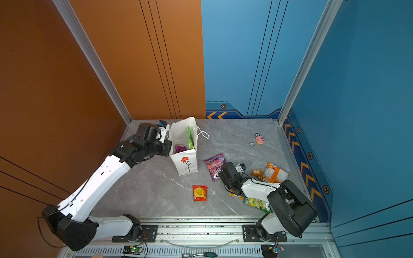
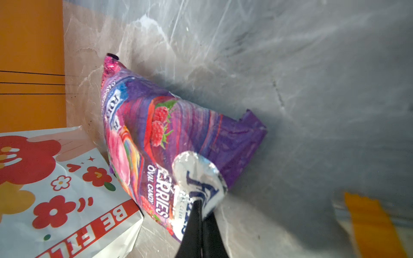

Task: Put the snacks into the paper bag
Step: 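Close the right gripper on the end of the Fox's Berries pack, then lift the Berries pack with the right gripper and carry it over the paper bag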

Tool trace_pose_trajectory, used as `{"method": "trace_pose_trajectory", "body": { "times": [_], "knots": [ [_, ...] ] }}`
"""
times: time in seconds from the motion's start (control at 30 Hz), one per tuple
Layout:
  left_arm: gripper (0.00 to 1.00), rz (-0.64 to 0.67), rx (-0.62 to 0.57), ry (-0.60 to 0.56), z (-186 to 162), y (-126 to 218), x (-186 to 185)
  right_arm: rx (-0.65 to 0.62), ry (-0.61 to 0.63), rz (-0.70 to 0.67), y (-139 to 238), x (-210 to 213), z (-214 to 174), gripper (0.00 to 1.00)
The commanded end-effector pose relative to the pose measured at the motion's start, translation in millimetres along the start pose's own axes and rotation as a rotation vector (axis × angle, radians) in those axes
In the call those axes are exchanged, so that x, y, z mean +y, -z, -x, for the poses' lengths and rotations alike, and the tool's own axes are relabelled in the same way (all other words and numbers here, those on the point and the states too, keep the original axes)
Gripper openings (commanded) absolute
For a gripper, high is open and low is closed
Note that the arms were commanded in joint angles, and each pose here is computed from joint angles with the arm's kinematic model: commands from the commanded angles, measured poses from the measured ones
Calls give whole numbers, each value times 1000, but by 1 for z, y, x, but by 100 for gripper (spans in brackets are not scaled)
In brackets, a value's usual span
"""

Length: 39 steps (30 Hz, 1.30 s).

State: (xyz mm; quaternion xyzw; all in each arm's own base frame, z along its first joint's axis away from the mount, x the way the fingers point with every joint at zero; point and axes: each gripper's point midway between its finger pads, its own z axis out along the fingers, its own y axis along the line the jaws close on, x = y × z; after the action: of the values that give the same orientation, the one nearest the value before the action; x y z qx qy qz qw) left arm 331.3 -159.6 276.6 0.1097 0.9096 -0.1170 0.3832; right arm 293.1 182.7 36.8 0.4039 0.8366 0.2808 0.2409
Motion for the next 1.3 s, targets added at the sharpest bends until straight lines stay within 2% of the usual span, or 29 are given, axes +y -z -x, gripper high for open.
{"method": "trace_pose_trajectory", "body": {
  "times": [0.0,0.23,0.67,1.27],
  "knots": [
    [0,20,-50,-1,9,4,3,-50,40,-17,6,-1,11,0],
    [0,21,-52,-2,10,5,3,-112,114,-9,27,13,25,0],
    [0,22,-89,3,14,13,4,-202,477,74,97,87,53,0],
    [0,18,-103,6,15,15,3,-293,712,156,170,160,77,0]
  ]
}}
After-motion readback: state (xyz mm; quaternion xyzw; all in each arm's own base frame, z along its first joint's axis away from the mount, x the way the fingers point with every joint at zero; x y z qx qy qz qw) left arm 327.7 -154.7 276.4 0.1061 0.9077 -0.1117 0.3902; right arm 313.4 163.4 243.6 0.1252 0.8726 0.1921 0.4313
